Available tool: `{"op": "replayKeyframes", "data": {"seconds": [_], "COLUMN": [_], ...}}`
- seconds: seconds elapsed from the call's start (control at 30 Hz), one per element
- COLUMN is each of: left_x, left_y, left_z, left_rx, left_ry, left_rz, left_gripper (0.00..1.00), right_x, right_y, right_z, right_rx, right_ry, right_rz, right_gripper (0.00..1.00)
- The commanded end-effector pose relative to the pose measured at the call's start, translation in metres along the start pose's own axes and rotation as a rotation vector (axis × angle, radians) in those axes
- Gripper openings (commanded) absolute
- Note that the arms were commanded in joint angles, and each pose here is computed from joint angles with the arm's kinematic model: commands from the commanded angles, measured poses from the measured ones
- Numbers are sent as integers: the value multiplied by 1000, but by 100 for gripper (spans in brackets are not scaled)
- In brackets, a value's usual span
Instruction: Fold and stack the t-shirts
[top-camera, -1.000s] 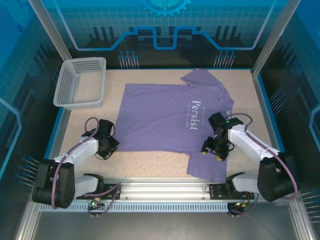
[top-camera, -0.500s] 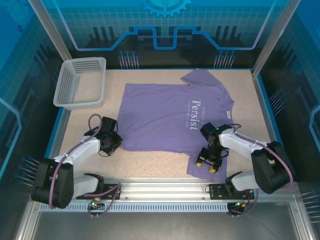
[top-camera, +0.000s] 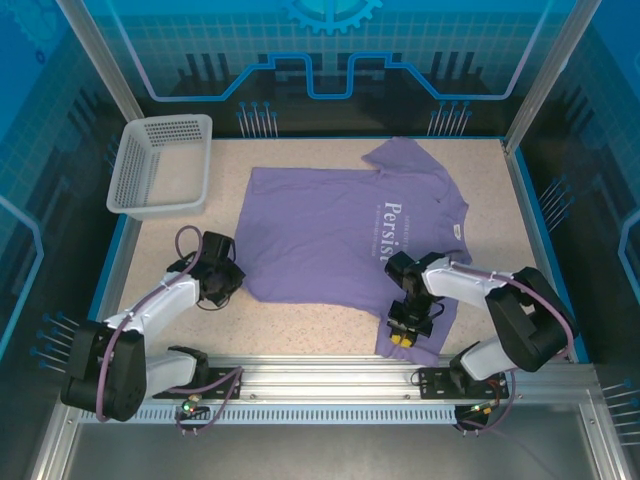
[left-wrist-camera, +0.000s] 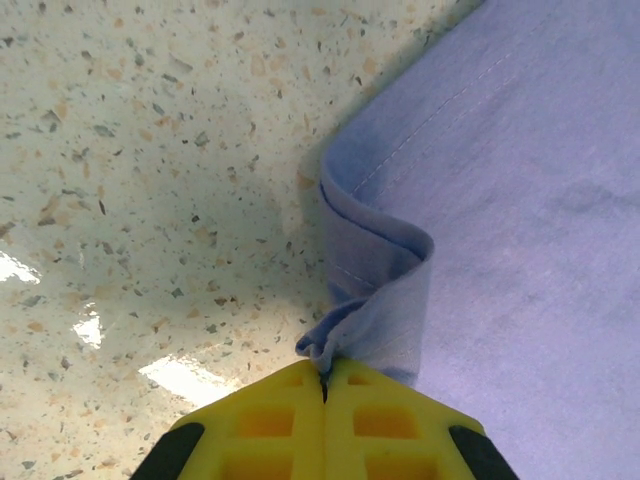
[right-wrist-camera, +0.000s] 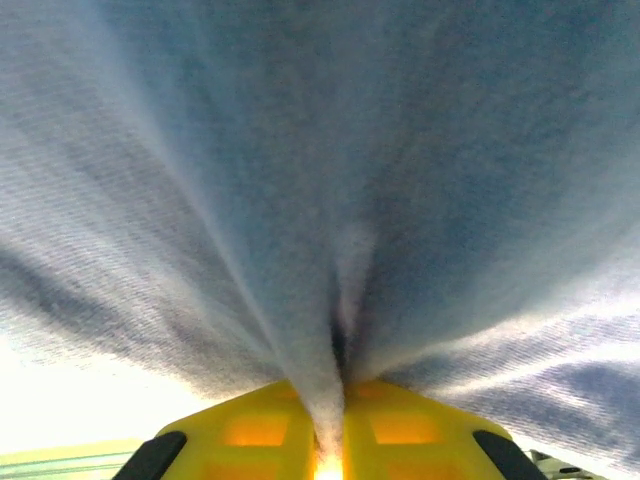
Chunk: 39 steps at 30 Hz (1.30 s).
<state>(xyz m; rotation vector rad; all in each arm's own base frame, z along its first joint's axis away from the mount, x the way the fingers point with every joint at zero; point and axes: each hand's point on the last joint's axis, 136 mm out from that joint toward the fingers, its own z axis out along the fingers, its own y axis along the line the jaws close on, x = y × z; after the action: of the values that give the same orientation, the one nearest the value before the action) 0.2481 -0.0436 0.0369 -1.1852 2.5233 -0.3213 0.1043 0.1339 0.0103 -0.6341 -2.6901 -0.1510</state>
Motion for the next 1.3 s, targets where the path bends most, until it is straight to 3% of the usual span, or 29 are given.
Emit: {"op": "replayKeyframes", "data": {"seconds": [0.0,0.33,0.63,1.0,1.27], "left_x": [-13,-35,-64,-105,-110], "left_y": [-12,-46,-88,-97,-87], "left_z": [-14,-28,-12,35,53], "left_rx": [19,31,-1,-113,-182], "left_ry": [-52,-76,-61,-41,-17], "left_rz": [25,88,136,88,82], "left_gripper": [0,0,0,0,0], "right_x": [-23,-45,-97,-158,-183], "right_y": [-7,17,54,77,81], "right_z": [-6,-64,-120,-119,-112], "right_rx": [53,33,-70,-192,-290], "right_ry": [-163,-279,-316,-191,-126], "right_rz": [-19,-100,-169,-126,-63], "right_gripper": [13,6,3,0,0]}}
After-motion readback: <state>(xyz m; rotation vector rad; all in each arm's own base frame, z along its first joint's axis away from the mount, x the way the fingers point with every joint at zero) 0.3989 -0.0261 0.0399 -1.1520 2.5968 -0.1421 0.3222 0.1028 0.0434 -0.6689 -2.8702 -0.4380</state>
